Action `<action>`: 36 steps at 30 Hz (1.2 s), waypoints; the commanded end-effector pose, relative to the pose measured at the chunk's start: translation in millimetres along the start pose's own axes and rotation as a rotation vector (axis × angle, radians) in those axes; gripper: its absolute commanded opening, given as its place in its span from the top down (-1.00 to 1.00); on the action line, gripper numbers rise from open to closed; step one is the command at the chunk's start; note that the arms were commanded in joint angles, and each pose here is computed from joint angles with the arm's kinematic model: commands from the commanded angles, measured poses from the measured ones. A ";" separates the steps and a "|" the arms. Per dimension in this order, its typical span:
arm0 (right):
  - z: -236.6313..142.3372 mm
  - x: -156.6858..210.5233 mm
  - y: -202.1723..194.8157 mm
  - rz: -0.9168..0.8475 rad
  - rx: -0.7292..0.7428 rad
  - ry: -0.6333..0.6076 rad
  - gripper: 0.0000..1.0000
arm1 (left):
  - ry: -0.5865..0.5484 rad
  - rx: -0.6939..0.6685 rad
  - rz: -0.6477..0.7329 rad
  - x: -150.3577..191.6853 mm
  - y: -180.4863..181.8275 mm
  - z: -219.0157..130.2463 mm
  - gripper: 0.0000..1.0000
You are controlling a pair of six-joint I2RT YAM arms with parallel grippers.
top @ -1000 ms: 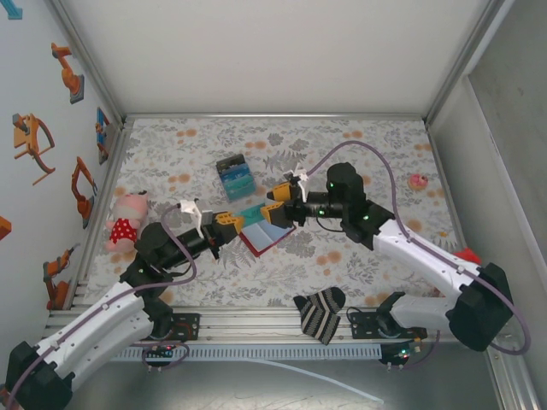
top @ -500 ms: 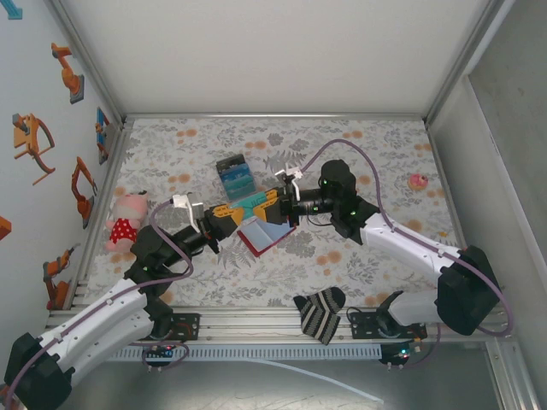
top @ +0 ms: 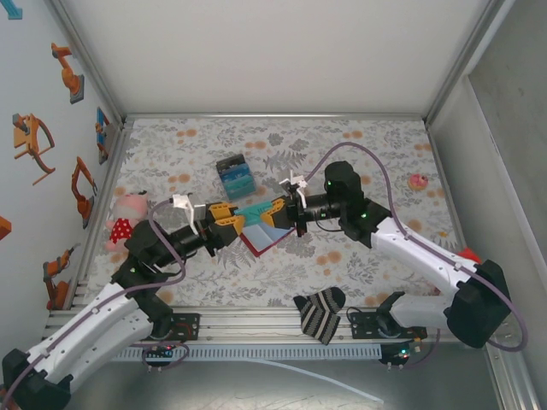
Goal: Take the credit cards out of the card holder
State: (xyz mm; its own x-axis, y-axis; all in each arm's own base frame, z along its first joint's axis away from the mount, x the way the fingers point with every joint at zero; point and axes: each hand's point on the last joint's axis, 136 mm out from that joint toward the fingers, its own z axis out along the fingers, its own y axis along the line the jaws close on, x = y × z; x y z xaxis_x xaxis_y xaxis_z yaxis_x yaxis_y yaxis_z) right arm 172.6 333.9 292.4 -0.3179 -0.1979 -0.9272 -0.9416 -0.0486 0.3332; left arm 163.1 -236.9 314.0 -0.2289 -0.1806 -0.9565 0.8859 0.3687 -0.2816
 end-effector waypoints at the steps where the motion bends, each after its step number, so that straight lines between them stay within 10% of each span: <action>1: -7.7 3.0 10.8 -0.070 -0.003 0.059 1.00 | 0.151 0.010 0.085 5.5 -10.6 -6.8 0.12; 20: -8.5 9.7 24.7 -0.077 -0.069 0.110 1.00 | 0.459 0.190 0.028 28.0 -24.1 28.3 0.25; 29: -6.6 10.3 21.8 -0.075 -0.065 0.116 1.00 | 0.488 0.227 0.018 35.5 -26.3 32.8 1.00; 33: -6.3 11.2 11.7 -0.073 -0.006 0.123 1.00 | 0.491 0.215 0.037 35.3 -24.3 32.0 1.00; 36: -9.1 12.9 1.6 -0.075 0.069 0.135 0.47 | 0.493 0.160 0.083 35.2 -15.7 29.7 1.00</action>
State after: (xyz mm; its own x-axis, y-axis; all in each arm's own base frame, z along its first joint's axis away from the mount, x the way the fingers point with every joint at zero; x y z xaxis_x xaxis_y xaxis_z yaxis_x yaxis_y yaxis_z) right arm 159.2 323.0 273.3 -0.2687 -0.3343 -0.9034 -0.9515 -0.0540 0.3029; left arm 150.8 -279.9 278.3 -0.3374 0.3025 -0.8914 0.9374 0.1951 -0.2886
